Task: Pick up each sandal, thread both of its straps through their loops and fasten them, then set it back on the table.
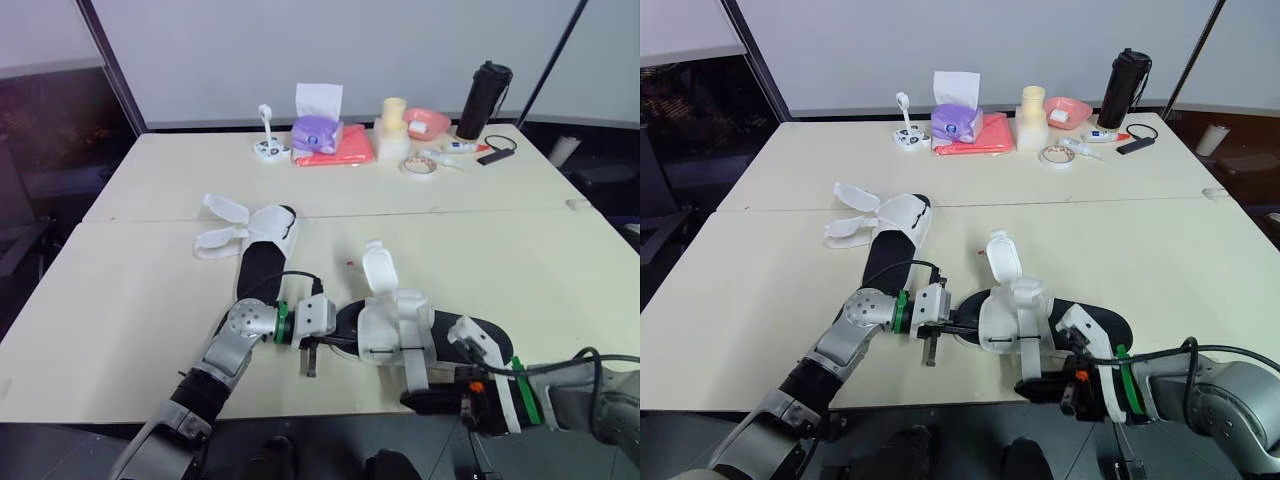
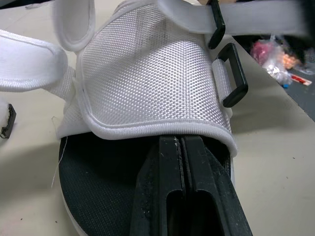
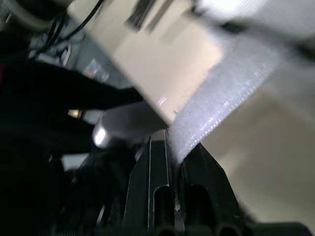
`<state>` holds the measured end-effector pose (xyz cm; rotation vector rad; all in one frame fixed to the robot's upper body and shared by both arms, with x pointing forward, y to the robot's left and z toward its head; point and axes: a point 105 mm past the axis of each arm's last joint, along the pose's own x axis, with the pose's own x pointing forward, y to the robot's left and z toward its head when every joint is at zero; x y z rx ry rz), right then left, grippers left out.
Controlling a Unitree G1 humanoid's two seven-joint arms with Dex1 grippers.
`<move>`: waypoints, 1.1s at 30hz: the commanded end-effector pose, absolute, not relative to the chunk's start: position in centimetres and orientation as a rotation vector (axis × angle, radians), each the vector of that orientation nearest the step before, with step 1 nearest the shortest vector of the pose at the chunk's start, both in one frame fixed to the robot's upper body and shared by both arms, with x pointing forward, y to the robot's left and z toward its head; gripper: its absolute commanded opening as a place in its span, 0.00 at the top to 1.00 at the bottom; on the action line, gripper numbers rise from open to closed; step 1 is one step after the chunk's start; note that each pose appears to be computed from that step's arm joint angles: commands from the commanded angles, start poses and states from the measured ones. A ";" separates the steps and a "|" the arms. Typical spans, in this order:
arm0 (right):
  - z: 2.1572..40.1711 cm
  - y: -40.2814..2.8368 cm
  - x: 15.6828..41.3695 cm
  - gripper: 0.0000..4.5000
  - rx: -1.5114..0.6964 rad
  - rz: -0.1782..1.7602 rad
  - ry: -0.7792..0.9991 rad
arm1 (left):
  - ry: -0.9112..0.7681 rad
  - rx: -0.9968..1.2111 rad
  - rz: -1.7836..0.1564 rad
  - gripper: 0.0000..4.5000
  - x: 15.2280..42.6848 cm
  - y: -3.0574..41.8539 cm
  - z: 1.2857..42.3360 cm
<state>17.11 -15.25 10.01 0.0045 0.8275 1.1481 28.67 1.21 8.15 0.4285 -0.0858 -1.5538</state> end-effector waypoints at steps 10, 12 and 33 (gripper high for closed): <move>12.2 -14.6 15.3 0.99 -0.285 1.330 0.667 | -0.067 0.440 -1.564 1.00 28.6 1.2 7.8; 13.0 -14.6 15.7 0.99 -0.307 1.332 0.628 | -0.067 0.442 -1.563 1.00 28.6 1.2 7.8; 18.4 -14.4 24.7 0.99 -0.268 1.198 0.436 | -0.080 0.444 -1.555 1.00 29.0 0.9 8.0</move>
